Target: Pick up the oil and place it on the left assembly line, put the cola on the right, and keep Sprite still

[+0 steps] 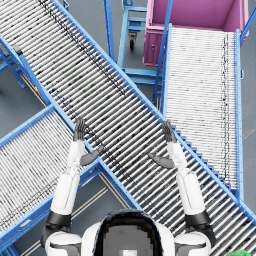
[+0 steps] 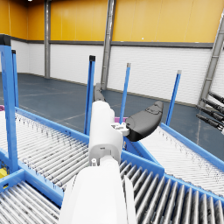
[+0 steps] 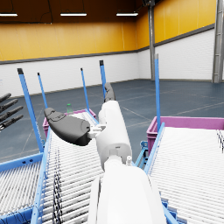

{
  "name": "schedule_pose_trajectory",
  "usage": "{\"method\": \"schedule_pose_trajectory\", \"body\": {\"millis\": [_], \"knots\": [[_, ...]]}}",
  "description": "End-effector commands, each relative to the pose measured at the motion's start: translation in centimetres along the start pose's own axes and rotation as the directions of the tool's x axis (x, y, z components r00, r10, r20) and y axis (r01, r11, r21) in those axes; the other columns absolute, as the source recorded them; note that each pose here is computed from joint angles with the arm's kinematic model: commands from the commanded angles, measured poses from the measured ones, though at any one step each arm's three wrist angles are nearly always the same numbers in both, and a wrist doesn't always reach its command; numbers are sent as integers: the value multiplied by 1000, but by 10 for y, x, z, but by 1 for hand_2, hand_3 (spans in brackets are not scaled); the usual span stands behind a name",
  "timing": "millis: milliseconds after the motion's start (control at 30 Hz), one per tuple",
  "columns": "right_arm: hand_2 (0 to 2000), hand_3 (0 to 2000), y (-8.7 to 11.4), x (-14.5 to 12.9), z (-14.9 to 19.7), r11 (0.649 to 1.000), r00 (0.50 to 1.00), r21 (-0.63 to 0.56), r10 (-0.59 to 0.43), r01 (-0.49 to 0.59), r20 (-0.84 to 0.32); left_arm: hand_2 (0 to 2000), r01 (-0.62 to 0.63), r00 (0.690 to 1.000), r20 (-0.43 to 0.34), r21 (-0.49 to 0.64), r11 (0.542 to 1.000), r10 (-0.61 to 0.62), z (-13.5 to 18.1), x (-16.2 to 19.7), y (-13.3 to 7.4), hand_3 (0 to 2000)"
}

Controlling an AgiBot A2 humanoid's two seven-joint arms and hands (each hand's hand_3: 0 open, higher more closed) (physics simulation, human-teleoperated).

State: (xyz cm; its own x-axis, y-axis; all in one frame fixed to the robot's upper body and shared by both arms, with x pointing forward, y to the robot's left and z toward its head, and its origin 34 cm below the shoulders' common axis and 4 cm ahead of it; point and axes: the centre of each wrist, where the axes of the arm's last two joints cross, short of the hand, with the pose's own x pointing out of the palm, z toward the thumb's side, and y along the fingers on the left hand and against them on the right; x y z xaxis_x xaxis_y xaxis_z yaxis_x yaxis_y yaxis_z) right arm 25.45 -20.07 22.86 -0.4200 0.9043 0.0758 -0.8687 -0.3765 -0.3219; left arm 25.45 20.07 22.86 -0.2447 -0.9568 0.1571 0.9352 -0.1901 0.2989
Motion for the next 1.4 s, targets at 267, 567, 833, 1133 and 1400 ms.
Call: {"method": "schedule_pose_trajectory", "body": {"millis": [267,567,833,1133,1400], "knots": [[0,0,0,0,0,1000,1000,0,0,0,0,0,0,1000,0,0,1000,0,0,0,0,0],[0,0,0,0,0,1000,1000,0,0,0,0,0,0,1000,0,0,1000,0,0,0,0,0],[0,0,0,0,0,1000,1000,0,0,0,0,0,0,1000,0,0,1000,0,0,0,0,0],[0,0,0,0,0,1000,1000,0,0,0,0,0,0,1000,0,0,1000,0,0,0,0,0],[0,0,0,0,0,1000,1000,0,0,0,0,0,0,1000,0,0,1000,0,0,0,0,0]]}}
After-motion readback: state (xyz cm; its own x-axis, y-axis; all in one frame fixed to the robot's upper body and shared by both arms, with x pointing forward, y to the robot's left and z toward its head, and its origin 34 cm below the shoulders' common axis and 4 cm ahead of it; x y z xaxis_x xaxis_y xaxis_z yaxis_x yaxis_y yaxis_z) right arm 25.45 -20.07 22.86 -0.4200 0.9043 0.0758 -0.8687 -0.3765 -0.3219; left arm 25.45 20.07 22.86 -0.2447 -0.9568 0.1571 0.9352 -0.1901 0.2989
